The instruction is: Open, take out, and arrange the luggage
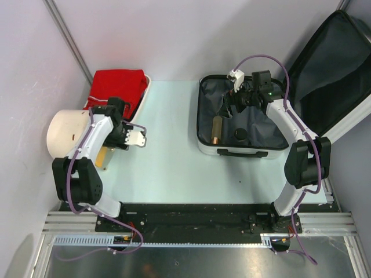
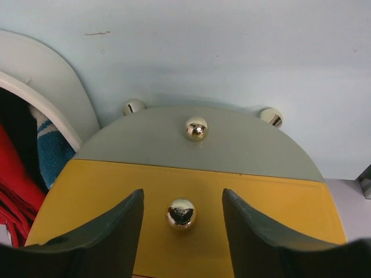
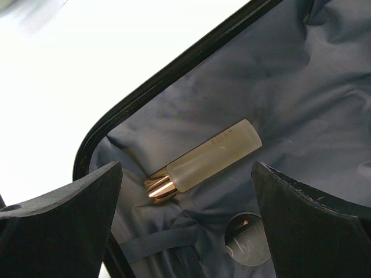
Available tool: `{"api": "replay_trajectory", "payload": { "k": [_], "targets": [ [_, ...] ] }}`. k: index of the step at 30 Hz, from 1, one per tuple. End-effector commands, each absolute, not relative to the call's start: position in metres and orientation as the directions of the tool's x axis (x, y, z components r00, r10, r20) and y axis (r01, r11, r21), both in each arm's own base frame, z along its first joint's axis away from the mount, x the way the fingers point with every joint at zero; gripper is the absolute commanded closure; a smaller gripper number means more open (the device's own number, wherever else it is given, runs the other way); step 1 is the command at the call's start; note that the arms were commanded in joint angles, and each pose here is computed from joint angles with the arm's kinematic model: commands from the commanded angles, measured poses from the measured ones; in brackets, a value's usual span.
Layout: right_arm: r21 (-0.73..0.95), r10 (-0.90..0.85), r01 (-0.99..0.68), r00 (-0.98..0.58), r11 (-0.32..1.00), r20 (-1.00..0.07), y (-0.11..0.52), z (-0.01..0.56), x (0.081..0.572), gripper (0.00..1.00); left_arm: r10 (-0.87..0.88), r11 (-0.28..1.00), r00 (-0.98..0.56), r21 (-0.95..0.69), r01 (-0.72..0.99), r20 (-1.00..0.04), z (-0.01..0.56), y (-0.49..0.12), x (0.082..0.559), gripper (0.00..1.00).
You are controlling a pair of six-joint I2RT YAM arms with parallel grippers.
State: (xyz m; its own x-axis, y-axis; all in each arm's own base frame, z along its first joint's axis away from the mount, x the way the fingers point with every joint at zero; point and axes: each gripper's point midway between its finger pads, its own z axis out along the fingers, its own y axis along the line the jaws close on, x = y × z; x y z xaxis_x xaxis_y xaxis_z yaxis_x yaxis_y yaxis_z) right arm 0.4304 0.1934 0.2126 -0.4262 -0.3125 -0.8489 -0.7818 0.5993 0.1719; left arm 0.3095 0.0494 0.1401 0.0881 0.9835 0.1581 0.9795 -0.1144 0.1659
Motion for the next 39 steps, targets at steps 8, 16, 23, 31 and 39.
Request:
{"api": "replay_trajectory", "payload": {
  "k": [8, 16, 23, 31, 39],
  "targets": [
    [0.137, -0.291, -0.793, -0.370, 0.594, -0.882, 0.192, 0.240, 0.427, 0.02, 0.974, -0.184, 0.158, 0.160, 0.970, 0.163, 0.143, 0.063, 0.325, 0.46],
    [0.139, -0.289, -0.790, -0.374, 0.597, -0.881, 0.191, 0.239, 0.428, 0.02, 0.978, -0.194, 0.176, 0.183, 0.964, 0.114, 0.143, 0.053, 0.326, 0.63],
    [0.144, -0.289, -0.791, -0.377, 0.594, -0.880, 0.192, 0.237, 0.429, 0.02, 0.979, -0.193, 0.176, 0.199, 0.961, 0.102, 0.146, 0.050, 0.327, 0.82],
    [0.141, -0.288, -0.791, -0.374, 0.595, -0.881, 0.192, 0.238, 0.431, 0.02, 0.974, -0.229, 0.221, 0.224, 0.947, 0.057, 0.149, 0.015, 0.326, 0.90],
    [0.146, -0.288, -0.790, -0.380, 0.596, -0.879, 0.192, 0.236, 0.432, 0.02, 0.966, -0.251, 0.260, 0.254, 0.934, -0.001, 0.154, -0.028, 0.332, 0.90]
  ]
}}
